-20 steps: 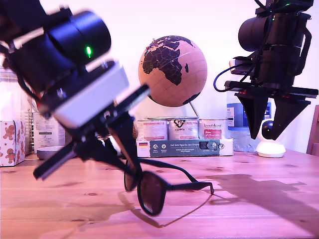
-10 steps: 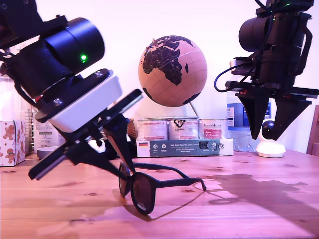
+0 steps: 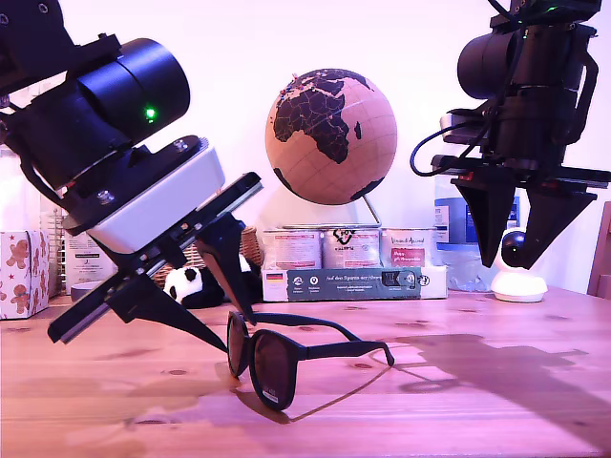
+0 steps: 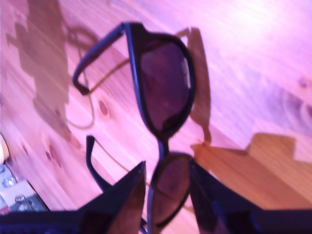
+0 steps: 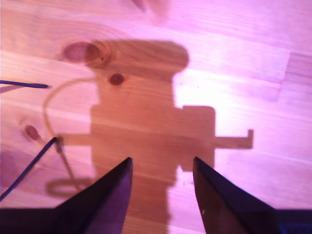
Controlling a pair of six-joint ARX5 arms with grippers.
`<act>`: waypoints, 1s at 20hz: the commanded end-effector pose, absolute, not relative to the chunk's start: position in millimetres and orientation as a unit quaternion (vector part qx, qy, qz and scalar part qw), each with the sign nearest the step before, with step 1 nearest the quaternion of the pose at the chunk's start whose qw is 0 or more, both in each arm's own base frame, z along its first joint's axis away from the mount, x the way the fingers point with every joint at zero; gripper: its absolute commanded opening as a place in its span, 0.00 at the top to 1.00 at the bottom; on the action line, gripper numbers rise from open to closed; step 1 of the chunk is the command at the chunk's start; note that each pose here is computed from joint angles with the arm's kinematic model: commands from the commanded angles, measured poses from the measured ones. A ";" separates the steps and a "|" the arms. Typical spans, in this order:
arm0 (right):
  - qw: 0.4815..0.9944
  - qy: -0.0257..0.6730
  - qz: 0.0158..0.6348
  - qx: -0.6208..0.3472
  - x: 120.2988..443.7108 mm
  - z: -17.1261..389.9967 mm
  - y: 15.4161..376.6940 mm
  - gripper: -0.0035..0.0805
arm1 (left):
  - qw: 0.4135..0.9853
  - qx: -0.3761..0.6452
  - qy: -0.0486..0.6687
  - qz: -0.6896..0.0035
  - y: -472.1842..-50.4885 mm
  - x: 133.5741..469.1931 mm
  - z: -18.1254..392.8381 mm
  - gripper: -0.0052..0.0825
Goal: Pick up the sunglasses and open them, then place them back on the table
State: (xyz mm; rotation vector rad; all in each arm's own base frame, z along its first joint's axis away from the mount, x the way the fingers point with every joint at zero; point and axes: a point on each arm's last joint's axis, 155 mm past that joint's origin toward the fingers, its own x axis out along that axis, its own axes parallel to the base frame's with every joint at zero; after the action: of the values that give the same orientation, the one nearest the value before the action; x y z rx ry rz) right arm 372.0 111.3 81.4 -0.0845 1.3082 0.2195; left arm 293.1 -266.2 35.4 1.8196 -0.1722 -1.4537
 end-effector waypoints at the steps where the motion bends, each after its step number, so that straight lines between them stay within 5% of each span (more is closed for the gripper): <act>1: 0.786 0.606 0.108 -0.045 372.0 78.4 113.5 0.54 | 0.400 0.721 -0.076 -0.561 -268.3 294.6 47.5 0.66; 6: 0.793 0.597 0.114 -0.052 377.1 79.9 115.1 0.58 | 0.443 0.731 -0.066 -0.515 -262.4 305.6 83.2 0.70; 9: 0.791 0.597 0.122 -0.057 376.4 79.9 116.0 0.82 | 0.476 0.737 -0.068 -0.476 -258.5 314.1 110.9 0.94; 11: 0.790 0.598 0.123 -0.057 375.3 79.6 116.0 0.98 | 0.519 0.721 -0.053 -0.456 -254.8 316.5 128.6 0.97; 20: 0.823 0.557 0.112 -0.030 401.0 91.2 122.4 0.97 | 0.772 0.501 0.053 -0.387 -248.8 309.6 190.1 0.97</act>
State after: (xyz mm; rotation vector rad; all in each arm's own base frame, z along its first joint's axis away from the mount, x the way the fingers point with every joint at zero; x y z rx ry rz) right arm 396.8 119.7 90.2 -0.0716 1.1995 0.2423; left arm 309.5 -248.5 185.1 1.1707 0.0929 -0.8610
